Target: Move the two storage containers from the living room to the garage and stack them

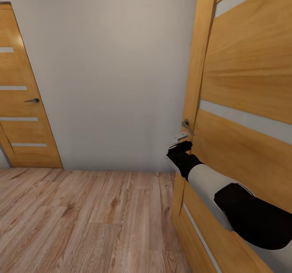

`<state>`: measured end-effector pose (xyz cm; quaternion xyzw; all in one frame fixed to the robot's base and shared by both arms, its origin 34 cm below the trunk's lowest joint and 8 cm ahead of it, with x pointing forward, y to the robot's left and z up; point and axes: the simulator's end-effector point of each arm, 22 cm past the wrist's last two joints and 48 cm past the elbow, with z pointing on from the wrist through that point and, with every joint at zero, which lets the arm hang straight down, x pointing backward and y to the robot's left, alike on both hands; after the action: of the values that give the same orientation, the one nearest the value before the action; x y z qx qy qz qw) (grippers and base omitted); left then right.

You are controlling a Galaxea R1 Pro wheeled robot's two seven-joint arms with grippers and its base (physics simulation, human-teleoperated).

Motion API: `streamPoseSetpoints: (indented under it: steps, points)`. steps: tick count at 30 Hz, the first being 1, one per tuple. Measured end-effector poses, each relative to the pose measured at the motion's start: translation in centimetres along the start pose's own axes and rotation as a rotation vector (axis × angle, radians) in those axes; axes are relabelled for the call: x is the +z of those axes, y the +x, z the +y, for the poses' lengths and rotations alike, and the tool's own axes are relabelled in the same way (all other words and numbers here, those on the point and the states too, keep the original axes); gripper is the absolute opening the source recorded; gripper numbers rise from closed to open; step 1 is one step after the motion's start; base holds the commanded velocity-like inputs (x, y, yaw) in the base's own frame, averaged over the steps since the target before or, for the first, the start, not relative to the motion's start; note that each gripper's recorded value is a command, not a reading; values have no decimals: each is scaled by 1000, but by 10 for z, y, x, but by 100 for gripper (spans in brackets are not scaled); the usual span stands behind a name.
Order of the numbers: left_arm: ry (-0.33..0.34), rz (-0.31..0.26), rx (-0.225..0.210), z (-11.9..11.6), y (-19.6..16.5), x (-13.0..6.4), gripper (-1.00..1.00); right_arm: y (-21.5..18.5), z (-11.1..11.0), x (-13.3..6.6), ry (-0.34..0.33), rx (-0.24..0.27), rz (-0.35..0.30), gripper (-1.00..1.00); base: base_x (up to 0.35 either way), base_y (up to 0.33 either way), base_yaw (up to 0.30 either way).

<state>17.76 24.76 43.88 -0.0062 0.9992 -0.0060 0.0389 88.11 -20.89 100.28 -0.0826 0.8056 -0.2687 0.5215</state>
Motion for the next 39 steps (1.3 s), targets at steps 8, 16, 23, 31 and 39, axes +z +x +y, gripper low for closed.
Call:
streamPoseSetpoints:
  steps: [8, 16, 23, 31, 39]
  points:
    - [0, 0, -1, 0, 0, 0, 100, 34, -66, 24, 133, -26, 50, 100, 0, 0, 0]
    - [0, 0, 0, 0, 0, 0, 100, 35, -68, 24, 142, -29, 52, 100, 0, 0, 0]
    - [0, -1, 0, 0, 0, 0, 100, 36, -72, 24, 157, -34, 55, 100, 0, 0, 0]
    - [0, 0, 0, 0, 0, 0, 100, 32, -69, 23, 147, -33, 45, 100, 0, 0, 0]
    - [0, 0, 0, 0, 0, 0, 100, 29, -68, 22, 146, -32, 42, 100, 0, 0, 0]
